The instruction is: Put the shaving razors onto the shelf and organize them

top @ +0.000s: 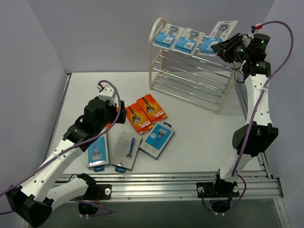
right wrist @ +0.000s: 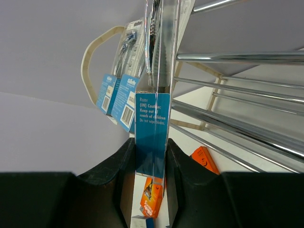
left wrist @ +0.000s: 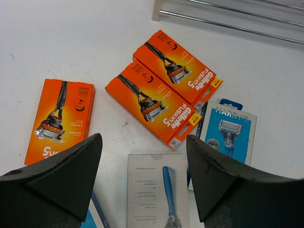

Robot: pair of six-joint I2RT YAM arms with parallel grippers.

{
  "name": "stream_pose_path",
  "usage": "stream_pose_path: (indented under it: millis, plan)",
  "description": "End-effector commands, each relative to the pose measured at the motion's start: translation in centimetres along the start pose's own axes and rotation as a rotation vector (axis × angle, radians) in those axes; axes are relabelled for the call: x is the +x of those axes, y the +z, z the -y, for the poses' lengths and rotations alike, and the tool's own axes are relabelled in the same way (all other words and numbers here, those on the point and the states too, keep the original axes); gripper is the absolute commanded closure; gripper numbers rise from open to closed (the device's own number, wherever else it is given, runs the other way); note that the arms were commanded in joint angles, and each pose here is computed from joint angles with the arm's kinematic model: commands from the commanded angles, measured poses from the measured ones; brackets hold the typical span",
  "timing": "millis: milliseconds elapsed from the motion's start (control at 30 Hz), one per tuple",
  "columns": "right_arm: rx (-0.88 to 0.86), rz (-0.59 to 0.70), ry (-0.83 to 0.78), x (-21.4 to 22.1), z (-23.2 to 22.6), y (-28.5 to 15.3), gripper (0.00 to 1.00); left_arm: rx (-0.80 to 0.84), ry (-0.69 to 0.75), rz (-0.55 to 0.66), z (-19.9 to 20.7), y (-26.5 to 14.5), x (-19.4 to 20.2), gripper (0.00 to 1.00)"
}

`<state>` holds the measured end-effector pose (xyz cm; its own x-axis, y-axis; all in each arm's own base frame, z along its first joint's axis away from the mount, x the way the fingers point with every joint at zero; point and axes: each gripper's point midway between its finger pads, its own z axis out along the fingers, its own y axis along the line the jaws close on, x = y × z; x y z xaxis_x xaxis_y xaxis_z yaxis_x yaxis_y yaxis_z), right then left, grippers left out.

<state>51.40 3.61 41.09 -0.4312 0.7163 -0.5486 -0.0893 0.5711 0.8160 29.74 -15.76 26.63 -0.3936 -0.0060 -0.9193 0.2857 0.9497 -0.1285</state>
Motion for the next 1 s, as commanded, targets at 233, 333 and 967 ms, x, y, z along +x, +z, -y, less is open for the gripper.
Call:
stream_pose_path:
  millis: [233, 333, 967]
  plan:
    - [-0.127, -0.006, -0.024, -0.7, -3.4, -0.7, 0.91, -0.007, 0.009, 0.024, -0.1, 0.0, -0.9, 0.20]
    - [-0.137, -0.010, -0.018, -0.6, -3.6, -0.7, 0.91, -0.009, 0.009, 0.024, -0.1, 0.0, -0.9, 0.20]
    - [-0.143, -0.039, 0.020, 0.4, -2.9, -0.5, 0.84, -0.004, 0.007, 0.023, 0.0, 0.0, -0.9, 0.20]
